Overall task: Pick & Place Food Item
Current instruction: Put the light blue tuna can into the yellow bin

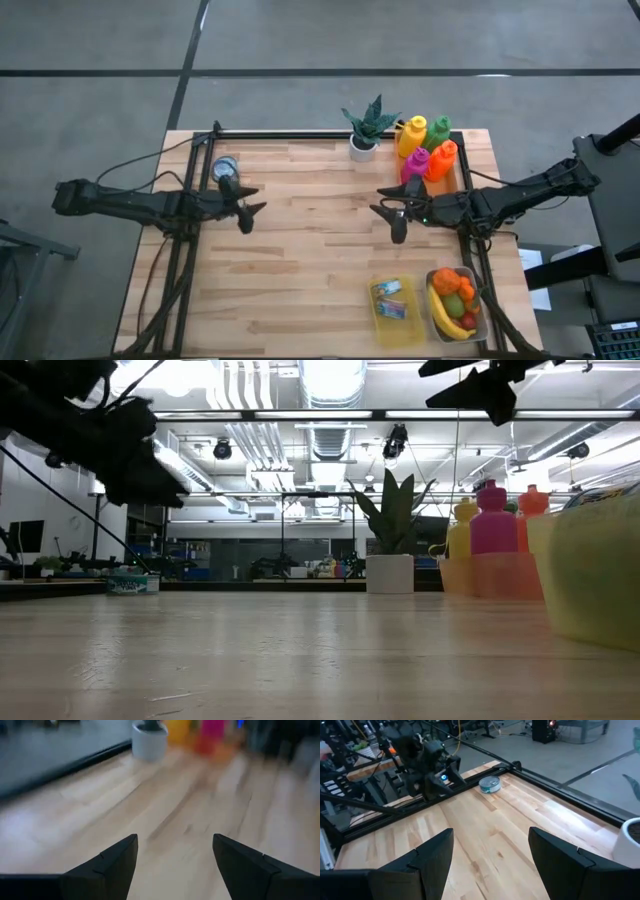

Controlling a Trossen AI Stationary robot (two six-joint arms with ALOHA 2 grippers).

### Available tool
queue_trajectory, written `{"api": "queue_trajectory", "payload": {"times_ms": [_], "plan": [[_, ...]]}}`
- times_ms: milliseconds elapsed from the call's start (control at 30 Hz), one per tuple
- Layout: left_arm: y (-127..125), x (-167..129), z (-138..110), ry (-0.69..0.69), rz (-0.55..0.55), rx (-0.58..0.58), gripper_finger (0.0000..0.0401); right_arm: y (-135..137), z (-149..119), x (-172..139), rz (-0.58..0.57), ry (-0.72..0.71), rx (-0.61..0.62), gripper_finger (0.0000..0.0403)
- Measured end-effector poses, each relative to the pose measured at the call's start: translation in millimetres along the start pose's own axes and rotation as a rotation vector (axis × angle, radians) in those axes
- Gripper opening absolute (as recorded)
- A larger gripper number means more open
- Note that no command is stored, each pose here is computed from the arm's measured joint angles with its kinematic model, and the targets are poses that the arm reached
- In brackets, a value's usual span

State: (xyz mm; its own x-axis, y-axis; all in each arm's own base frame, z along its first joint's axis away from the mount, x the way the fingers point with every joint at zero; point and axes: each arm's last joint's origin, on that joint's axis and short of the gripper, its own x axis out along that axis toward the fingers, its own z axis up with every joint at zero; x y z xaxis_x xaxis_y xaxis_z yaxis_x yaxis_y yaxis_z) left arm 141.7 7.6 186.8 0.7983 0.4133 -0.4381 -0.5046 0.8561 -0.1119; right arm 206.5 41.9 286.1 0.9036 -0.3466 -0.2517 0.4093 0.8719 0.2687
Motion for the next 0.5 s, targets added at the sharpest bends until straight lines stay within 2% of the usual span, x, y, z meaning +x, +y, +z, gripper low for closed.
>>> {"api": "queue_trajectory", "payload": {"times_ms": [100, 167, 200, 367, 500], "plan": [[-3, 0, 9, -0.089, -0.027, -0.381, 0.0263, -1, -1, 0, -0.010, -0.002, -0.002, 0.0254], [-4, -1, 11, -0.093, -0.071, -0.609, 0.0263, -2, -1, 1, -0.019, -0.001, -0.005, 0.0254], [-4, -1, 11, -0.081, -0.082, -0.646, 0.0263, -3, -1, 2, -0.022, -0.002, -0.005, 0.0254], [-2, -2, 18, -0.087, -0.061, -0.582, 0.0263, -7, -2, 4, -0.043, -0.002, 0.005, 0.0254], [8, -8, 41, -0.092, 0.060, -0.560, 0.0263, -12, -4, 7, -0.069, 0.000, 0.014, 0.0254]]}}
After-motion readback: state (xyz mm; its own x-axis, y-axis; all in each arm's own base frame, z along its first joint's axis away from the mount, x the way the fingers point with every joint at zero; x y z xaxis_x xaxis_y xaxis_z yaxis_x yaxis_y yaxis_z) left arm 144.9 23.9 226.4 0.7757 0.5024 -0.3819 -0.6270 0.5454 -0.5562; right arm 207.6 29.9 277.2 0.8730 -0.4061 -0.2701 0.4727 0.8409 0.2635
